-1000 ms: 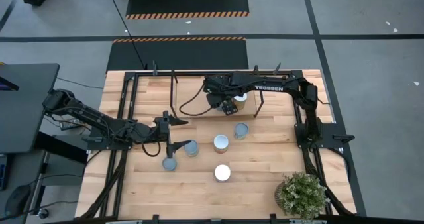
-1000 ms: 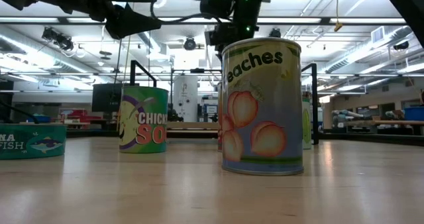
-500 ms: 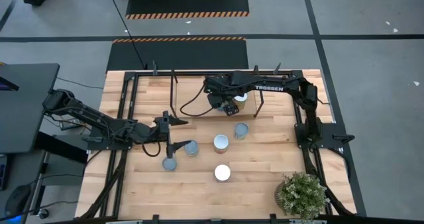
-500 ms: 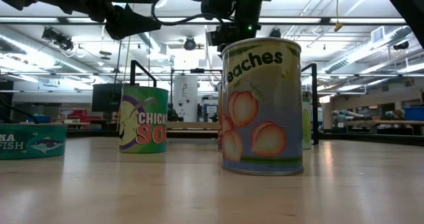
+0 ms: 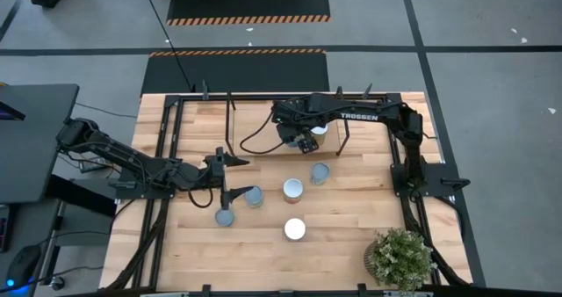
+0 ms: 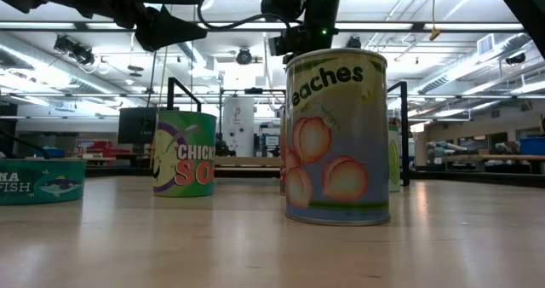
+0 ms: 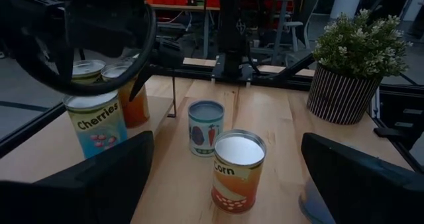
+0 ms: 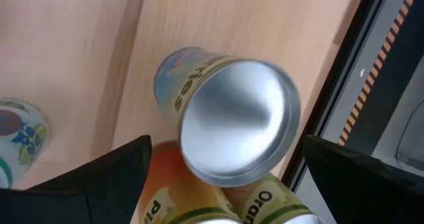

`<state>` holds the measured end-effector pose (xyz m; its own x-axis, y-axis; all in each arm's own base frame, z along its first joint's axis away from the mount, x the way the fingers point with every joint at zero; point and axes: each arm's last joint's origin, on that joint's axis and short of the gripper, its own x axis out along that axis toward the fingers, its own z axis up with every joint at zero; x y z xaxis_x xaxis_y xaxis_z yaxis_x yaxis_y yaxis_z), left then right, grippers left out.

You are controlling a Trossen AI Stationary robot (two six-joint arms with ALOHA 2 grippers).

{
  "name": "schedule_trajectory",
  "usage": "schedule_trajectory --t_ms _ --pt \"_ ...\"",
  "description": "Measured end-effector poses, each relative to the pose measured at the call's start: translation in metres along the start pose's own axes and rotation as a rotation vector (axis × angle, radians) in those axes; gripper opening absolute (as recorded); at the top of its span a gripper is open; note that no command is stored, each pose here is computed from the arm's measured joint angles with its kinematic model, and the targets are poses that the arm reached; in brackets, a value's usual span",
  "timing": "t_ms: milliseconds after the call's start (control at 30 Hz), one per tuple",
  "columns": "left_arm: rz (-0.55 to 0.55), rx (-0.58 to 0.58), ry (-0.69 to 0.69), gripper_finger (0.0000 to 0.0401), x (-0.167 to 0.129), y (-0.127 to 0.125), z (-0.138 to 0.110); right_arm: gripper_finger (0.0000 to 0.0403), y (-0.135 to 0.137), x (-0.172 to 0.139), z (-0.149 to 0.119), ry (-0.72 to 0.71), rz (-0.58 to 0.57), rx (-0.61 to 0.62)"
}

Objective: Pick and place cans onto a shelf
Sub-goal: Put the canned cherries on the shelf

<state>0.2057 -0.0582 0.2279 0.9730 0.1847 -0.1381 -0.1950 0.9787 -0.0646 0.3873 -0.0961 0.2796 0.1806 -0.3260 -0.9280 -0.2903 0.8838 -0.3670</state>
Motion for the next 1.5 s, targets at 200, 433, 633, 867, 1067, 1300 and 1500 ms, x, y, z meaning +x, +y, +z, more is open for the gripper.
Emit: schedule_trajectory --t_ms 200,433,633,867,1067,1300,1500 --pt "0.000 0.000 0.001 0.0388 0.000 0.000 0.000 0.0400 0.000 -0.002 -0.001 -0.005 0.002 0.008" --pt "0.000 0.000 0.000 0.0389 0.000 0.000 0.000 0.0400 0.000 -0.007 -0.003 -0.005 0.003 0.009" --pt "0.000 -0.001 -0.001 0.0389 0.000 0.000 0.000 0.0400 -0.001 -0.013 -0.005 -0.018 -0.006 0.024" --pt "0.000 0.000 0.000 0.0388 0.000 0.000 0.000 0.0400 0.006 -0.015 0.003 -0.053 -0.036 0.039" --pt "-0.001 -0.005 0.002 0.0389 0.000 0.000 0.000 0.0400 0.001 0.003 0.000 -0.024 -0.108 0.022" --pt "0.000 -0.003 0.002 0.0389 0.000 0.000 0.000 0.0400 -0.014 0.007 -0.012 0.045 -0.161 0.057" --pt "0.001 0.000 0.000 0.0389 0.000 0.000 0.000 0.0400 -0.005 -0.011 0.006 -0.051 -0.199 0.070"
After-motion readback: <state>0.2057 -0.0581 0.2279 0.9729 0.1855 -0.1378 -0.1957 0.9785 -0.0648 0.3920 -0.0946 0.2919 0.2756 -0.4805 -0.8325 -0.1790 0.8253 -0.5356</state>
